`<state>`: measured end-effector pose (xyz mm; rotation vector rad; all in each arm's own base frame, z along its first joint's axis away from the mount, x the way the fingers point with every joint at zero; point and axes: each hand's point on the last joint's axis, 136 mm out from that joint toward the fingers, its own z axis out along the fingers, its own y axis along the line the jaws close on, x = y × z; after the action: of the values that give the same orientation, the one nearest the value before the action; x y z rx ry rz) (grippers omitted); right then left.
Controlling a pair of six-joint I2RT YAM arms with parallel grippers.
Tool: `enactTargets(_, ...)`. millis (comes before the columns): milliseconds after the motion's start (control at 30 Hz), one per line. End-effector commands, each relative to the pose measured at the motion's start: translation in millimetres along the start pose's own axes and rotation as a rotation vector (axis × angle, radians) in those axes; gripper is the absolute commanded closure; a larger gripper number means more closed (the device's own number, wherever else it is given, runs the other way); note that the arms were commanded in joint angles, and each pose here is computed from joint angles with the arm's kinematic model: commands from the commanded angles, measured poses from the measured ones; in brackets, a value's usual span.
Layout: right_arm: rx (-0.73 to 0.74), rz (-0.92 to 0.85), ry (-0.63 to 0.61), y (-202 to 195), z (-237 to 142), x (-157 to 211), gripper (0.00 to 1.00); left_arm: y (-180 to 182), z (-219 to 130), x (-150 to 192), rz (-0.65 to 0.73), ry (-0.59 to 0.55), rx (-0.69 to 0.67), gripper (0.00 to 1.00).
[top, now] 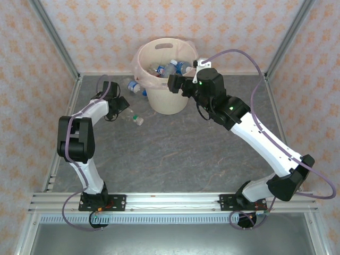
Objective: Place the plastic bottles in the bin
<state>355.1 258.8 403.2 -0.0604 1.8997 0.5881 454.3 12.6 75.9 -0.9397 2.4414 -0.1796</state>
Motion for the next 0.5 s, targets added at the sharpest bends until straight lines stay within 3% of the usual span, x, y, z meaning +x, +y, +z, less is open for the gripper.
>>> enactTargets(0,-0.038,0.018,-0.023,7.5,-6.1,-5.9,0.0,7.5,-11.5,0.9,0.032,0.01,-0.026,0.16)
enactTargets(133,-0.051,0.017,-0.021,9.9,-4.9,-5.3,0.0,6.9,-11.4,-4.6,0.006,0.012,-0.049,0.08)
enactTargets(467,-0.048,0.019,-0.03,3.5,-9.8,1.7,0.0,1.0,9.2,-20.1,-0.103,0.028,-0.134,0.09)
